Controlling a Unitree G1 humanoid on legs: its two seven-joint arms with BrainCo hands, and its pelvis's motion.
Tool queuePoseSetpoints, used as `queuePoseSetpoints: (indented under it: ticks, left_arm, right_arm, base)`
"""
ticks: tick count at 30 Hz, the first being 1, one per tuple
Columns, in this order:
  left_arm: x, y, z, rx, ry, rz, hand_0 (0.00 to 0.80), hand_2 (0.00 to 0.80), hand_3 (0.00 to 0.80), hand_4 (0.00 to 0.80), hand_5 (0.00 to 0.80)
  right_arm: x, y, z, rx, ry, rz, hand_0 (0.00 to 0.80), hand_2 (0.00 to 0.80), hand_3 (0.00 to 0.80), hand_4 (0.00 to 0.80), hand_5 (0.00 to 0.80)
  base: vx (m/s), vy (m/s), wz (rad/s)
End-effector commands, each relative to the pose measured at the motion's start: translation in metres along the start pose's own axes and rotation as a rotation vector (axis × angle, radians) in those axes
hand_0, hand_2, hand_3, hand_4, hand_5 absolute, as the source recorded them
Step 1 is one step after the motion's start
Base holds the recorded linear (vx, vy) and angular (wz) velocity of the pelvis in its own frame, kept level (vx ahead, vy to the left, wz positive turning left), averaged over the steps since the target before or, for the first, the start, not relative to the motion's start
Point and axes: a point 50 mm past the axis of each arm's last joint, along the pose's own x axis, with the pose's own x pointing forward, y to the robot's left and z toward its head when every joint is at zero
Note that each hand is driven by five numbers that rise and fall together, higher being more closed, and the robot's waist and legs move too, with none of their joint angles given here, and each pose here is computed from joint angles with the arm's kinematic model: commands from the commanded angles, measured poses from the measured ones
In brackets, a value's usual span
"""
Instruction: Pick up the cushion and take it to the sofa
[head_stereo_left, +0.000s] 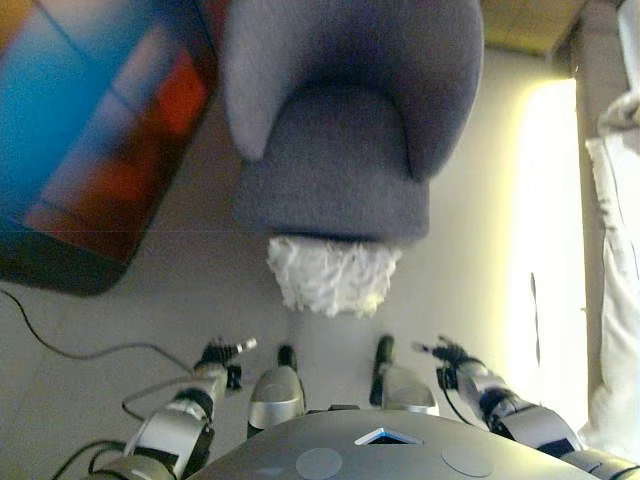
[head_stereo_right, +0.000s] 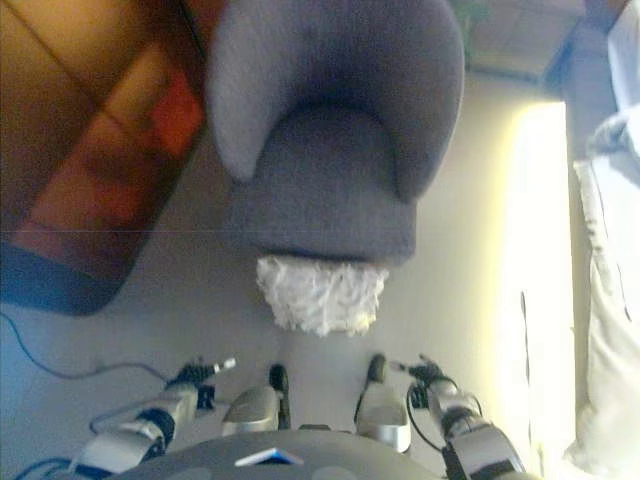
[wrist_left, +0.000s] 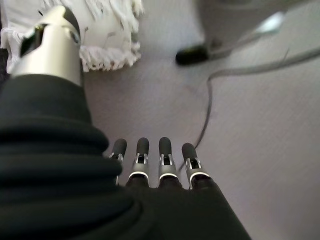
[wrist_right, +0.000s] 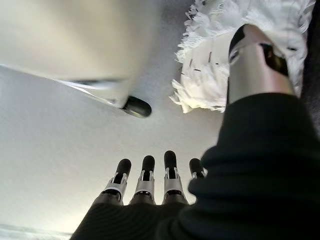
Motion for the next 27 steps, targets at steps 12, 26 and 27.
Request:
queuePoseSetpoints:
  ticks: [12, 26, 27]
  left_arm:
    - [-0.015, 0.013, 0.179, -0.096, -0.508, 0.151, 0.000, 0.000, 0.000, 0.000, 0.000]
    - [-0.053, 0.058, 0.262, -0.290, -0.778, 0.343, 0.000, 0.000, 0.000, 0.000, 0.000]
    - [-0.052, 0.068, 0.261, -0.314, -0.772, 0.365, 0.000, 0.000, 0.000, 0.000, 0.000]
  right_arm:
    - [-0.024, -0.073, 0.187, -0.122, -0.517, -0.437, 0.000, 0.000, 0.000, 0.000, 0.000]
    - [-0.075, -0.123, 0.249, -0.098, -0.871, -0.692, 0.000, 0.000, 0.000, 0.000, 0.000]
    - [-0.078, -0.128, 0.246, -0.094, -0.891, -0.705, 0.000, 0.000, 0.000, 0.000, 0.000]
  base:
    - [-0.114, 0.013, -0.12]
    - [-0.030, 0.036, 0.08]
    - [0.021, 0.013, 0.11]
